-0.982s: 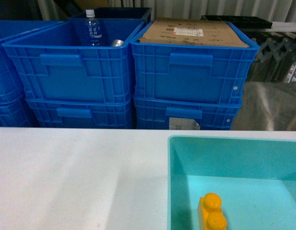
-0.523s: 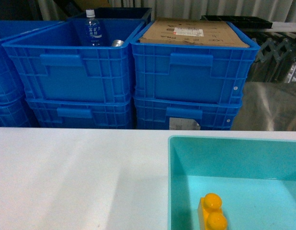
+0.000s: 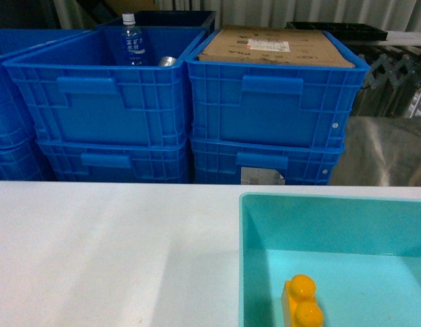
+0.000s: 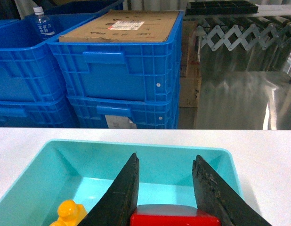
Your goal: Pick red block from blue box to shelf
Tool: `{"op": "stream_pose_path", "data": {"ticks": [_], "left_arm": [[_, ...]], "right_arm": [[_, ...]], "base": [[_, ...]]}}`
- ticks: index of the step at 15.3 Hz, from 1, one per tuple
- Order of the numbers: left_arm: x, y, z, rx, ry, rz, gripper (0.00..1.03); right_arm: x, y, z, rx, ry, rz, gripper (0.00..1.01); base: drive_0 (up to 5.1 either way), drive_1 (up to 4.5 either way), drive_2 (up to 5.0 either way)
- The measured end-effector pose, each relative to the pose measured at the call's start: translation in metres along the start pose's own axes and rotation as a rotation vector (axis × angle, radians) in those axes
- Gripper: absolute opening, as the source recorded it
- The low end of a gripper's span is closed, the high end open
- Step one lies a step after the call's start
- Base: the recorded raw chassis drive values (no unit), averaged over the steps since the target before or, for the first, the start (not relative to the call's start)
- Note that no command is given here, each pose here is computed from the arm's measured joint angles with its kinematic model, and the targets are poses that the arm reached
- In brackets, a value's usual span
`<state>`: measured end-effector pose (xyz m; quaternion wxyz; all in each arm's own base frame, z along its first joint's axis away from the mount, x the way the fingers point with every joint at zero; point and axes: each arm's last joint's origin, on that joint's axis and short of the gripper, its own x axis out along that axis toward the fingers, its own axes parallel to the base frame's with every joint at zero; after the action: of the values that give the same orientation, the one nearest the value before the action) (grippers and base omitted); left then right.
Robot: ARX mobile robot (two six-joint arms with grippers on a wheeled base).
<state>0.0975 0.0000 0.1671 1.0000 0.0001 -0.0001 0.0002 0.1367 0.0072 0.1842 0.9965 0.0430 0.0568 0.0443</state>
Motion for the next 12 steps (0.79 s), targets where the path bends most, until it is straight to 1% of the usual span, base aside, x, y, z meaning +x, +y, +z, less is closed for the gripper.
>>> {"op": "stream_pose_path", "data": {"ticks": [3,5,6,8,10,12], "left_arm": [[0.000,0.000,0.000,0.000,0.000,0.000,0.98],[0.000,0.000,0.000,0.000,0.000,0.000,0.98],[0.000,0.000,0.000,0.000,0.000,0.000,0.98],[0.000,0.000,0.000,0.000,0.000,0.000,0.98],[0.000,0.000,0.000,0.000,0.000,0.000,0.98],[0.000,0.000,0.000,0.000,0.000,0.000,0.98]], "right_arm": [[-0.004,0.000,-0.006,0.000,0.011,0.003,0.28],[-0.008,-0.006,-0.011,0.008,0.025,-0.019,0.28],[-0.009,-0.007,-0.011,0.009,0.024,-0.022,0.28],[-0.011,-0.007,-0.011,0.010,0.025,-0.014,0.28],[-0.011,-0.005,-0.017,0.011,0.055,-0.005,0.28],[-0.010,-0.005,-0.019,0.013,0.074,-0.002,0.28]], "base": [[0.0,0.00,0.0],[0.0,0.00,0.0],[0.0,0.00,0.0],[0.0,0.00,0.0],[0.0,0.00,0.0],[0.0,0.00,0.0]]}}
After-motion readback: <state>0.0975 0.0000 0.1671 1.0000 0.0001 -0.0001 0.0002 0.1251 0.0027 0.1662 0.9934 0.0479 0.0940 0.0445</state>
